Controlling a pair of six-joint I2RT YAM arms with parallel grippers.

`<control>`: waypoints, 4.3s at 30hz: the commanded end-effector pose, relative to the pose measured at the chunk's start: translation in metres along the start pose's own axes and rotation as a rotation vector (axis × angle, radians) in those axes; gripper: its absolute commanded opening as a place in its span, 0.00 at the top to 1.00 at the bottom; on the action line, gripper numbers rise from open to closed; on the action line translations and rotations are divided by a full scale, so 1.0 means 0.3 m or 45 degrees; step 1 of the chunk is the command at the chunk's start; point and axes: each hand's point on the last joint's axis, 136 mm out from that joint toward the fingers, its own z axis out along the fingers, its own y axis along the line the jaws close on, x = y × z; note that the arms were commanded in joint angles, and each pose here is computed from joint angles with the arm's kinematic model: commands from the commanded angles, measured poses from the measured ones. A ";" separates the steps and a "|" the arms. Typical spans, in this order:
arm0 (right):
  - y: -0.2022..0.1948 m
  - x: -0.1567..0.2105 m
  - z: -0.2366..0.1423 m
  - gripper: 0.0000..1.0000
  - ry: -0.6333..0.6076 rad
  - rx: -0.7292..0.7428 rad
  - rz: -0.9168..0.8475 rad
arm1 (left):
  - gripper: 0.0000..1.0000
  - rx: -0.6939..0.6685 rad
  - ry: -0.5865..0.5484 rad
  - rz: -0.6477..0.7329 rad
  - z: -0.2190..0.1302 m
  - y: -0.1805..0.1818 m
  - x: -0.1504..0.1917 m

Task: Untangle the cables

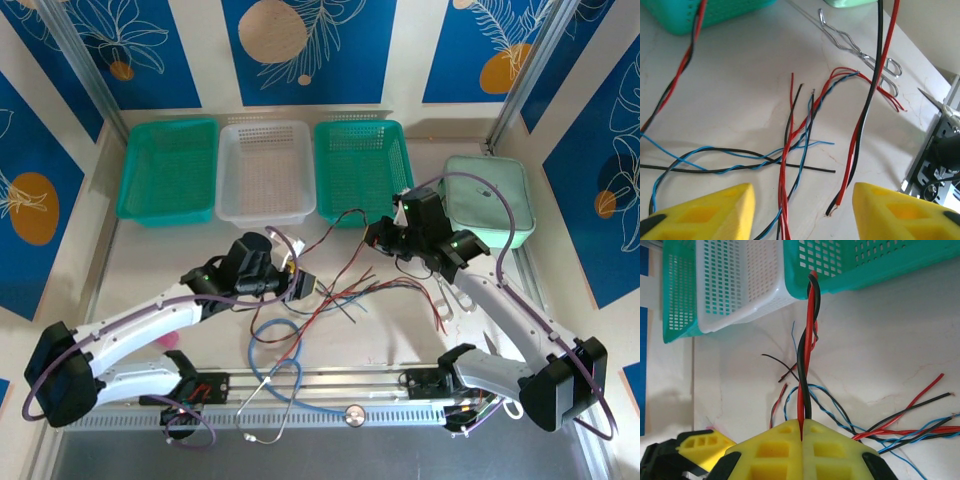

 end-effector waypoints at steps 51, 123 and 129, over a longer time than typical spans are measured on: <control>0.031 0.145 -0.004 0.48 -0.072 -0.417 -0.040 | 1.00 0.157 0.059 -0.105 0.166 -0.139 -0.052; 0.295 -0.415 -0.652 1.00 -0.750 -0.520 -0.106 | 1.00 -0.271 -0.422 -0.007 -0.621 0.077 -0.705; 0.213 -0.492 -0.706 1.00 -0.861 -0.463 0.024 | 1.00 -0.450 -0.494 -0.067 -0.735 0.210 -0.705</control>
